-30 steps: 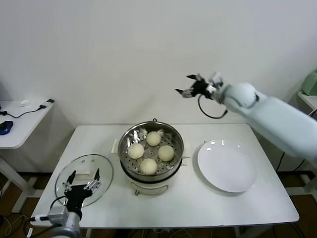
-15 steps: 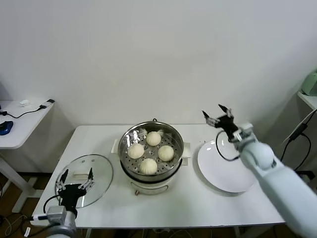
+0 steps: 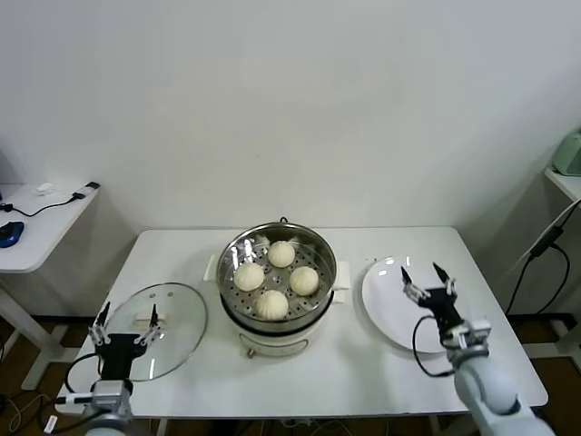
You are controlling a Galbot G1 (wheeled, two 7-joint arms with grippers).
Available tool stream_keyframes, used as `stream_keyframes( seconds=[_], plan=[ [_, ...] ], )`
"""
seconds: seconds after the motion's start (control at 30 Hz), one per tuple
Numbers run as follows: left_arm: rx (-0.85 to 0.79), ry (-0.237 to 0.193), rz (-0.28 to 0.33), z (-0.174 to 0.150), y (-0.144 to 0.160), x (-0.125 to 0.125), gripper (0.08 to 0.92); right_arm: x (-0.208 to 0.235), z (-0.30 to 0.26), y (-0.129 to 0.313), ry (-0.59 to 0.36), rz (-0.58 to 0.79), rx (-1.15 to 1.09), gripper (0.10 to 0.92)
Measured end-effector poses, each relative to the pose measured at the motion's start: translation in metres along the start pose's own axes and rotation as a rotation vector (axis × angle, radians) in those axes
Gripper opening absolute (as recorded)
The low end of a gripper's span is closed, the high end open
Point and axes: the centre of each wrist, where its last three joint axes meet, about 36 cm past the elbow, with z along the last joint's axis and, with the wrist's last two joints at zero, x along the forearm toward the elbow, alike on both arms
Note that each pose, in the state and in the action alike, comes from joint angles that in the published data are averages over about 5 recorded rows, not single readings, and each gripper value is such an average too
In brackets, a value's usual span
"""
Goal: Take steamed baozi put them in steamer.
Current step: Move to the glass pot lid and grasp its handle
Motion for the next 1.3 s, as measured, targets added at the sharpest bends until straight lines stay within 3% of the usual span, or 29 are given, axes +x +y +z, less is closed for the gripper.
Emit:
stream_keyframes(
  seconds=[0.33,0.67,1.3],
  plan=[
    [-0.414,-0.095,-0.030,0.048,0.011,-0.011,0.823,0.034,0.024,0.014,0.034,0.039,-0.019,0.823],
    [-0.794,-0.127,-0.009,0.106,0.014,-0.022,0.823,0.046,0.024,0.021,0.037,0.050,-0.028,0.823],
    [-1.055,-0.146,0.025,0.135,0.000,-0.046,0.823,0.052,0.021,0.032,0.043,0.046,-0.037,0.823]
  ],
)
